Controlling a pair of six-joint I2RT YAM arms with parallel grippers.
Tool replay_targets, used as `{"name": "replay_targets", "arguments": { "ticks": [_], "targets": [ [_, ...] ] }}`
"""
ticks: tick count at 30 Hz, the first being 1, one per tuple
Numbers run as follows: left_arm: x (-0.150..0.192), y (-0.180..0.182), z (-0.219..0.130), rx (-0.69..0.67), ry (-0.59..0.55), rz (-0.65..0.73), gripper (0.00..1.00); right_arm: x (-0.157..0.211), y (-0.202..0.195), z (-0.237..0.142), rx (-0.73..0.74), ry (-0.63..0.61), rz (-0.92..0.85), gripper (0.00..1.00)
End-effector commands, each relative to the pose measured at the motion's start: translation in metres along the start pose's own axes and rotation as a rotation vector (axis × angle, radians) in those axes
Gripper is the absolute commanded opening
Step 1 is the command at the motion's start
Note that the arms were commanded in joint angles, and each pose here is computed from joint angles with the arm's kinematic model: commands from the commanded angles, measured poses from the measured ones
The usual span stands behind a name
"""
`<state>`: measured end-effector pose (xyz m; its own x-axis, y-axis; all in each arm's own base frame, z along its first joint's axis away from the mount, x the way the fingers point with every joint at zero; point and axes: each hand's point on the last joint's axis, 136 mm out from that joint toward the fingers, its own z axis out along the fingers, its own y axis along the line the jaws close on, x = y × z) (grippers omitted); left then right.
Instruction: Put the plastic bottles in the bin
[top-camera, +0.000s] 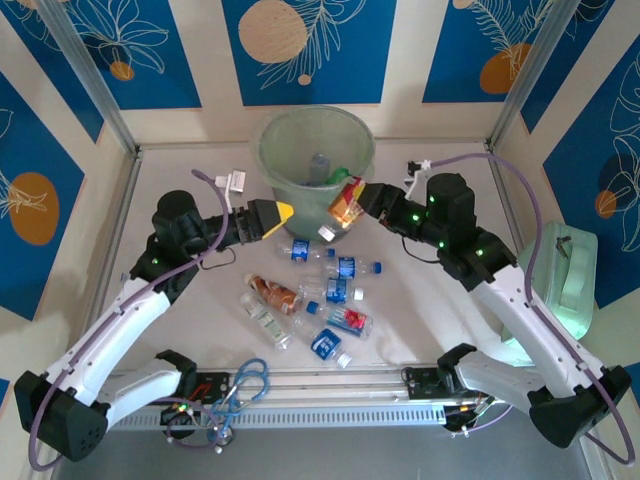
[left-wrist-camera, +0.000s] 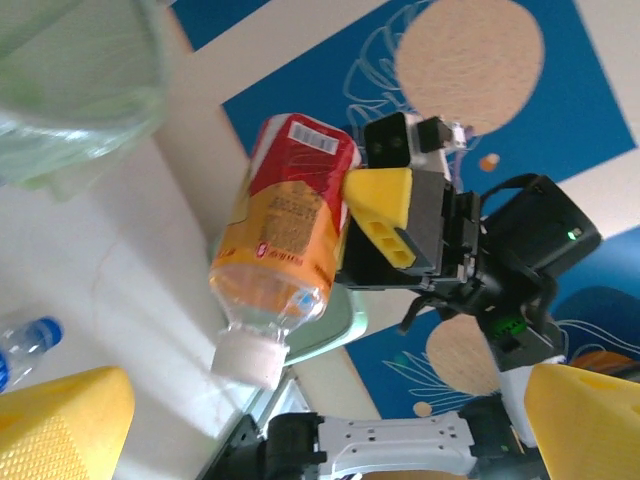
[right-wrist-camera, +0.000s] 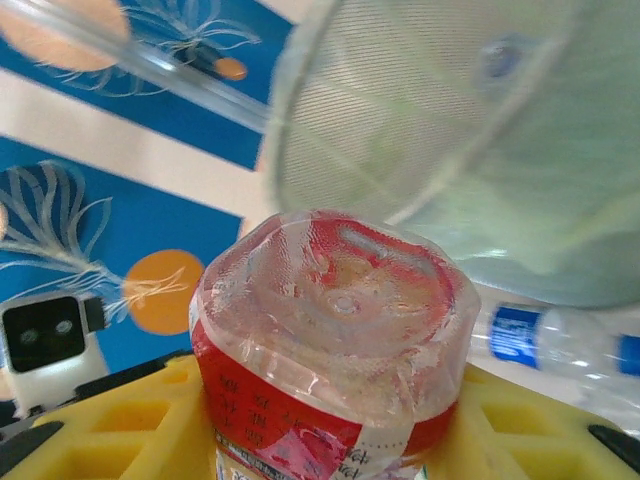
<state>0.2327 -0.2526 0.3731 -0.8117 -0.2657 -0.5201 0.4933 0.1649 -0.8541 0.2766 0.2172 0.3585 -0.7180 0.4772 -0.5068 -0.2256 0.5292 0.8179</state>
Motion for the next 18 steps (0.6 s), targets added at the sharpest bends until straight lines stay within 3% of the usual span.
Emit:
{"name": "replay_targets", "arguments": {
  "ticks": [1,11,18],
  "targets": [
    [-0.007,-0.027,0.004,0.062,0.001,0.110,1.00,-0.002,0.049,-0.001,-0.156,0.022,-0.088,0.48],
    [0.008,-0.027,0.022,0.095,0.077,0.113,1.00,0.005,0.086,0.009,-0.264,0.065,-0.103,0.48],
    [0.005,-0.032,0.024,0.126,0.065,0.104,0.90,0.006,0.093,0.017,-0.296,0.078,-0.082,0.48]
  ]
}}
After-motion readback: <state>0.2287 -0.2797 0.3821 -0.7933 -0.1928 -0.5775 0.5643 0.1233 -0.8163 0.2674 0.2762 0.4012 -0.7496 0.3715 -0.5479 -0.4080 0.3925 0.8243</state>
